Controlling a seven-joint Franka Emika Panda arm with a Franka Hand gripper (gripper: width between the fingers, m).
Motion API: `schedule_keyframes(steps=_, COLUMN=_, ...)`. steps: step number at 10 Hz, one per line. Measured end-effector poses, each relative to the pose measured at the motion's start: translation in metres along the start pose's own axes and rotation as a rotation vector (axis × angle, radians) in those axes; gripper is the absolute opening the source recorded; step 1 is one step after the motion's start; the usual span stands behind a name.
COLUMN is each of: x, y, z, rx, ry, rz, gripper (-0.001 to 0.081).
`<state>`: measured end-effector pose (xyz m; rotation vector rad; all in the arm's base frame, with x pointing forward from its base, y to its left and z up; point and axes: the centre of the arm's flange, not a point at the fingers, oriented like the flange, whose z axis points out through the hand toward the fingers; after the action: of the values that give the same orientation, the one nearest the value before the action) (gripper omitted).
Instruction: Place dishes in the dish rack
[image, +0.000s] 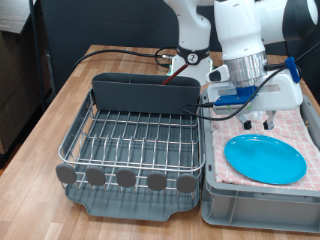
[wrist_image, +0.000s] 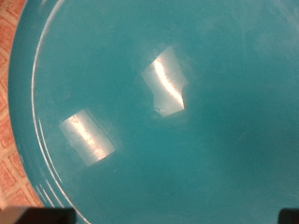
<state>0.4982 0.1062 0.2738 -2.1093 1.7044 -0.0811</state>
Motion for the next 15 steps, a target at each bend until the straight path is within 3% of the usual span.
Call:
schedule_keyframes(steps=1, x=0.002, y=0.003, z=-0.005, rx=-0.011, ry=0.004, rz=0.009, gripper=0.0429)
schedule_keyframes(steps=2, x=0.005, y=0.009, z=-0.009, rx=-0.018, ry=0.006, rz=0.017, gripper=0.0615)
schedule_keyframes(steps=3, x=0.008, y=0.016, z=-0.01, rx=-0.025, ry=0.008, rz=0.026, gripper=0.0615)
schedule_keyframes(steps=4, x=0.012, y=0.024, z=-0.01, rx=-0.033, ry=0.008, rz=0.036, gripper=0.0749)
schedule_keyframes(steps=5, x=0.015, y=0.03, z=-0.008, rx=-0.038, ry=0.003, rz=0.043, gripper=0.0789)
schedule_keyframes(steps=8, x=0.022, y=0.045, z=-0.003, rx=-0.03, ry=-0.023, rz=0.049, gripper=0.08)
schedule_keyframes(steps=15, x=0.022, y=0.057, z=0.012, rx=-0.003, ry=-0.046, rz=0.052, gripper=0.0803)
